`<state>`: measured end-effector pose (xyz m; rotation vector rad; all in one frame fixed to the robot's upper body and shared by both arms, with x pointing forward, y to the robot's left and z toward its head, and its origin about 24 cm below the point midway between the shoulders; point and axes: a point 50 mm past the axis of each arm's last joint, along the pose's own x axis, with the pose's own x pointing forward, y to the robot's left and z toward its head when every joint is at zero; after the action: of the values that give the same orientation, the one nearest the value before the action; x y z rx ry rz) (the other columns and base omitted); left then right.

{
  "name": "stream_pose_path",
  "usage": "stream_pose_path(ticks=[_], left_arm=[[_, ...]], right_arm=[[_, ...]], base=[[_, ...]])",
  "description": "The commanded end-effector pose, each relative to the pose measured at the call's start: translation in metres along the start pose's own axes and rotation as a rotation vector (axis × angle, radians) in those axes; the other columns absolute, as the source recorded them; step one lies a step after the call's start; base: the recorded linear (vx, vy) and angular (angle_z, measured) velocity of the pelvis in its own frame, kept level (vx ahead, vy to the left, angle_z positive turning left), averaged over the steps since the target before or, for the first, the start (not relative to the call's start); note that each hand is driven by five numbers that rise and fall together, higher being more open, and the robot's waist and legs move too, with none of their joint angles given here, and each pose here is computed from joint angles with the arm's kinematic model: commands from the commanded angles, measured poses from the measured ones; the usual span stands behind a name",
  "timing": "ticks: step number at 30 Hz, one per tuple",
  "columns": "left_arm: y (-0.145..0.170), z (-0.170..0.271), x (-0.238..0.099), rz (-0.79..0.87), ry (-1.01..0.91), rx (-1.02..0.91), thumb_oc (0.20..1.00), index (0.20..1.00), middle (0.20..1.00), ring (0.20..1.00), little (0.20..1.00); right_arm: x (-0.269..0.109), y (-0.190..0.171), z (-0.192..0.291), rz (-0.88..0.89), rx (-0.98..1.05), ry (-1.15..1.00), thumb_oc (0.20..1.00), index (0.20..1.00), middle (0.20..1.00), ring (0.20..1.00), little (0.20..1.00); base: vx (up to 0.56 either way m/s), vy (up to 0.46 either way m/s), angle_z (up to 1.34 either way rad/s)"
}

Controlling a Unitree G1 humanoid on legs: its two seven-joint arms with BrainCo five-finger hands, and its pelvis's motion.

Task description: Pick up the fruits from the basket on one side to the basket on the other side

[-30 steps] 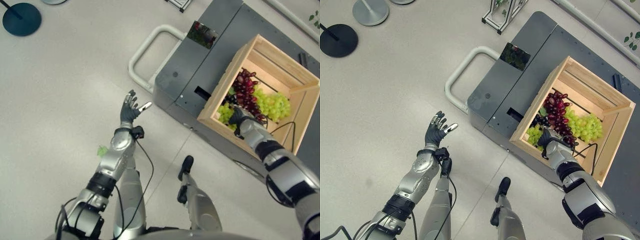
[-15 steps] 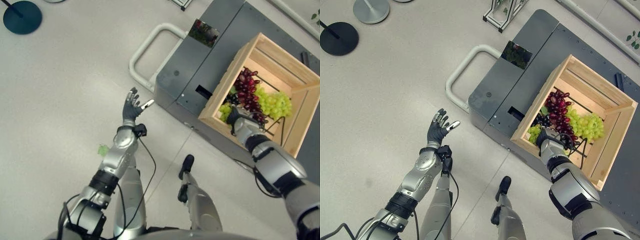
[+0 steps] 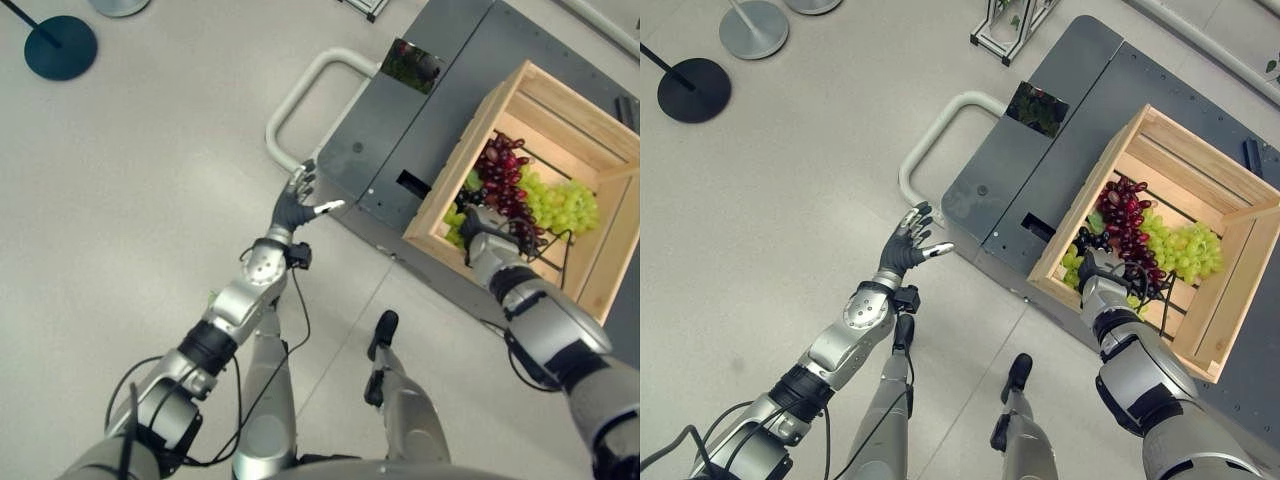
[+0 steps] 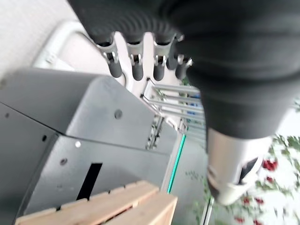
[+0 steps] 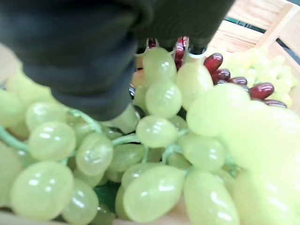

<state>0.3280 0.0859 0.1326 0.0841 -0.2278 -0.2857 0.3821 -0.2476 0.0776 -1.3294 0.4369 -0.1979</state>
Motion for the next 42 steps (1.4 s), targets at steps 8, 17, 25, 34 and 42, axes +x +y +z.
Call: stream_pose_path(ticks=[8, 17, 25, 34, 42], left_arm=[[-0.028, 0.026, 0.005, -0.113, -0.137, 0.009, 1.0, 1.0, 1.0, 1.0, 1.0], [-0.014, 0.011, 0.003, -0.039, -0.076, 0.028, 1.0, 1.0, 1.0, 1.0, 1.0], [-0.009, 0.012, -0.001, -0.032, -0.088, 0.043, 1.0, 1.0, 1.0, 1.0, 1.0], [0.01, 0.001, -0.008, 0.071, -0.054, 0.025, 1.0, 1.0, 1.0, 1.0, 1.0], [0.02, -0.008, -0.016, 0.107, -0.022, 0.011, 1.0, 1.0, 1.0, 1.0, 1.0]], right_arm=[[-0.027, 0.074, 0.021, 0.226, 0.297, -0.058, 0.2, 0.2, 0.2, 0.2, 0.2], [-0.05, 0.093, 0.039, 0.216, 0.718, -0.128, 0.2, 0.2, 0.2, 0.2, 0.2], [-0.039, 0.037, 0.035, 0.05, 1.13, -0.171, 0.2, 0.2, 0.2, 0.2, 0.2], [-0.05, -0.006, -0.006, -0.178, 1.258, -0.26, 0.2, 0.2, 0.2, 0.2, 0.2], [-0.057, -0.012, -0.019, -0.222, 1.292, -0.272, 0.2, 0.2, 0.2, 0.2, 0.2]], base=[[0.0, 0.003, -0.02], [0.0, 0.007, -0.04], [0.0, 0.0, -0.07], [-0.01, -0.007, -0.01], [-0.01, -0.004, -0.1]])
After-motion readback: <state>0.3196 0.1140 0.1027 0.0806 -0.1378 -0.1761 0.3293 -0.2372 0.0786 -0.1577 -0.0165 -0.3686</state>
